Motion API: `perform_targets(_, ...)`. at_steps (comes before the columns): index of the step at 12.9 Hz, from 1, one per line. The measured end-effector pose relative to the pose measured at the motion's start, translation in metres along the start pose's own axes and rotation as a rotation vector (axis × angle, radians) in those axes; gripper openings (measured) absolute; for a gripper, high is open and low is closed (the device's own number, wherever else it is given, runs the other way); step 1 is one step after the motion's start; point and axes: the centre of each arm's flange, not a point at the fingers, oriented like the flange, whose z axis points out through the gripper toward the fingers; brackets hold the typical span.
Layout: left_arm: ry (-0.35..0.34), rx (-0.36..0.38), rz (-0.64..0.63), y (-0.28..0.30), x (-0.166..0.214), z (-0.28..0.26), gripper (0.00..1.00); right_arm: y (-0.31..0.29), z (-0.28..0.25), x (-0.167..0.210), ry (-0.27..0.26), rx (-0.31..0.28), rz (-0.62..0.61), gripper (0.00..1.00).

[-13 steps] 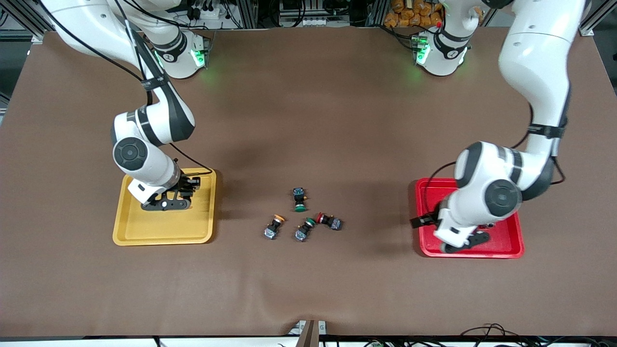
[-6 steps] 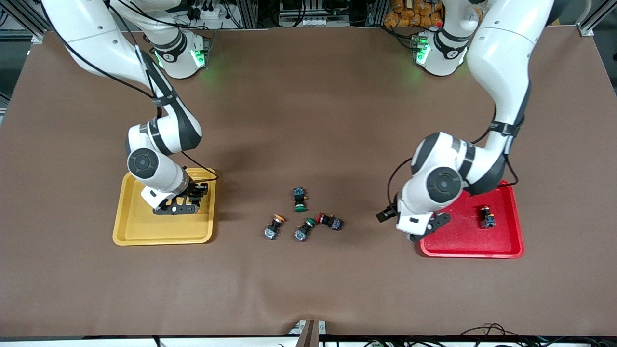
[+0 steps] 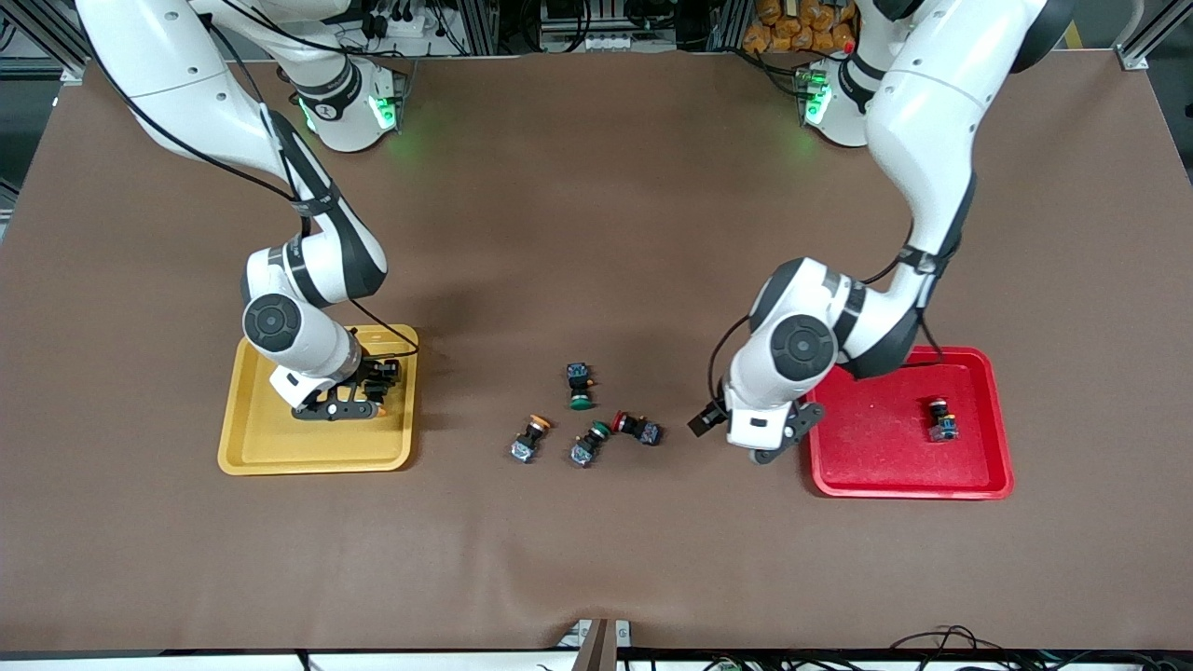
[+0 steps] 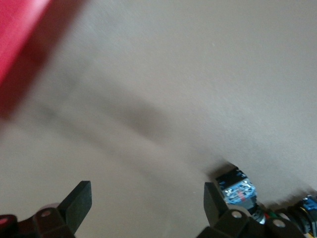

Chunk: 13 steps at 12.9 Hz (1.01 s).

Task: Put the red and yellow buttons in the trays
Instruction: 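Move the left gripper back to the buttons while the right gripper places the yellow button, then grasp a second red button with the left gripper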

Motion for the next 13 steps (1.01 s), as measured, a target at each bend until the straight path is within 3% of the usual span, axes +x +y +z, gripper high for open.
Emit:
perform_targets(2, -0.003, -0.015, -0.026, 0.011, -0.014, 0.021, 1.00, 0.000, -0.008, 0.004, 0.011, 0.001, 0.002, 0.96)
perform_targets(3, -0.006, -0.019, -0.041, 0.016, -0.019, 0.028, 1.00, 0.000, -0.015, 0.006, 0.006, -0.003, 0.003, 1.00)
perform_targets(6, -0.007, -0.029, -0.078, 0.025, -0.022, 0.034, 1.00, -0.004, -0.045, 0.011, -0.006, -0.014, 0.000, 1.00)
perform_targets(9, 0.001, -0.065, -0.104, 0.031, -0.026, 0.033, 1.00, -0.019, -0.067, 0.014, 0.018, -0.008, 0.029, 1.00)
perform_targets(13, 0.011, -0.107, -0.106, 0.037, -0.029, 0.044, 1.00, -0.085, -0.085, 0.008, 0.058, 0.007, 0.100, 1.00)
